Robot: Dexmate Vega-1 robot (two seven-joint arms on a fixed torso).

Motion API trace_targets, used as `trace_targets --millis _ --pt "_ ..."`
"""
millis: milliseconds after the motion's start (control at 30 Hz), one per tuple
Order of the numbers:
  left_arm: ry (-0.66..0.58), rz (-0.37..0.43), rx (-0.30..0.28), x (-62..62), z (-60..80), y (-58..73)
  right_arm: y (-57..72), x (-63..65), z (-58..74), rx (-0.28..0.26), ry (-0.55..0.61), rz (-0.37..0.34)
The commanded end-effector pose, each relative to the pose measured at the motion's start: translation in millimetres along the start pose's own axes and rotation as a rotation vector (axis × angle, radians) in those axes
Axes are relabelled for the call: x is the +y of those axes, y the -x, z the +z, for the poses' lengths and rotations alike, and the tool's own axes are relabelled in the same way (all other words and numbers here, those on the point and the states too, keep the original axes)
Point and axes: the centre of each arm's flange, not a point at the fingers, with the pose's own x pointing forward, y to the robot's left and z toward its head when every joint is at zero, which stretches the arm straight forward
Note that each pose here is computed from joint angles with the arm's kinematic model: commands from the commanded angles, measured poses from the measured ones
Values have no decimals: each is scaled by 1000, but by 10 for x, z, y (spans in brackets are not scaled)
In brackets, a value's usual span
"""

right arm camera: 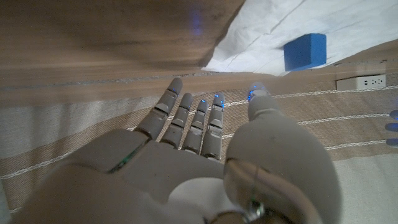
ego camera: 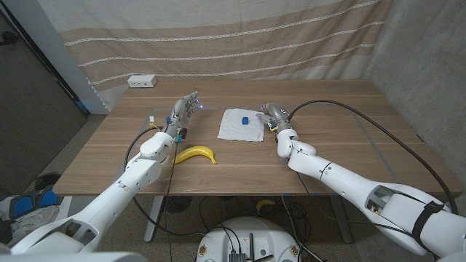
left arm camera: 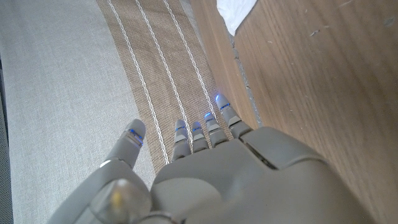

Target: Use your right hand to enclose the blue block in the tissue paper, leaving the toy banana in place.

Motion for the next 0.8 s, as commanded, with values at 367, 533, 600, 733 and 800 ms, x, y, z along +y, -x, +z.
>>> trace_targets --millis 367,533,600,733,800 --pt "-6 12 -2 -3 30 68 -105 106 -152 76 55 28" --pt "-11 8 -3 -5 33 78 -104 123 -160 72 66 22" --pt "-13 8 -3 -5 35 79 -99 128 -157 62 69 17" --pt "-13 8 -3 -1 37 81 -84 133 -146 32 76 -4" --pt "-13 8 -3 0 37 85 -77 137 -145 17 80 -13"
